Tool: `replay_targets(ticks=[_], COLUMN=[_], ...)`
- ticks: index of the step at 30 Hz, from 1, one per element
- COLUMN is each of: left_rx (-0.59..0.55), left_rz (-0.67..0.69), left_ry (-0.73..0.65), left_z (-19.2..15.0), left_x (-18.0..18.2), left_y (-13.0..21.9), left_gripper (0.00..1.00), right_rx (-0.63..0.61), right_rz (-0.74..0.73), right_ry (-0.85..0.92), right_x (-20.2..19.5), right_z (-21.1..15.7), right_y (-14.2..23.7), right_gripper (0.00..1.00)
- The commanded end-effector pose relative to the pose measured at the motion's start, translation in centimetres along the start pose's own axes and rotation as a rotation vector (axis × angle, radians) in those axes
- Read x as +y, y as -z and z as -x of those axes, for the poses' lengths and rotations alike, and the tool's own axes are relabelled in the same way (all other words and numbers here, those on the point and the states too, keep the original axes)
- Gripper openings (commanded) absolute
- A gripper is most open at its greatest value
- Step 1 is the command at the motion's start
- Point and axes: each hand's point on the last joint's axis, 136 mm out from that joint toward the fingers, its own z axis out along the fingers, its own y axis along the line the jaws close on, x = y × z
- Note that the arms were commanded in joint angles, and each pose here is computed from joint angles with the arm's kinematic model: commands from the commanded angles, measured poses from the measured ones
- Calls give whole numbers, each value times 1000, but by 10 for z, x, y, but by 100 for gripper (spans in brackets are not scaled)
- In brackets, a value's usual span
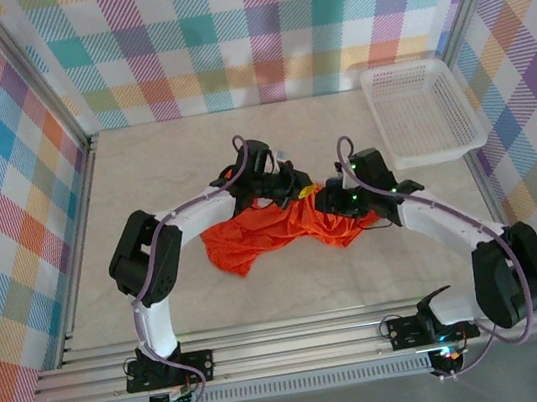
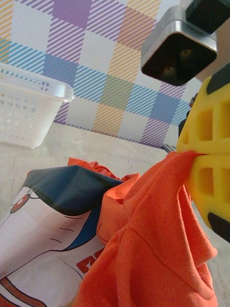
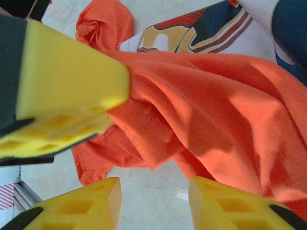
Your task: Fold the inside-out t-shirt
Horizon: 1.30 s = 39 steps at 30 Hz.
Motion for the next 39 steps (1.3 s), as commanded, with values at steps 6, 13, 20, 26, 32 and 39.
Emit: replay_targets(ticks=[6, 13, 20, 26, 32, 39], left_rx=[9, 10, -4, -156, -109, -110], left_rz=[-8, -11, -4, 207, 341, 500], left_ry=[-15, -14, -25, -81, 7, 52], left_z=[-3, -3, 5, 42, 54, 63], left_x=[-7, -9, -6, 44, 120, 182], left_y=[-1, 0, 6, 47, 20, 21], left_gripper=[0, 0, 26, 72, 62, 8], right_rx=[-79, -75, -86, -66, -72, -130], right_rz=[-28, -28, -14, 43, 162, 192], right_ry=[54, 54, 67, 81, 58, 82], right_x=[7, 8, 23, 68, 101, 126], right_z=[30, 35, 39, 44, 52, 64], right_y=[-3, -13, 8, 71, 119, 167], right_gripper=[37, 5, 0, 0, 0, 0])
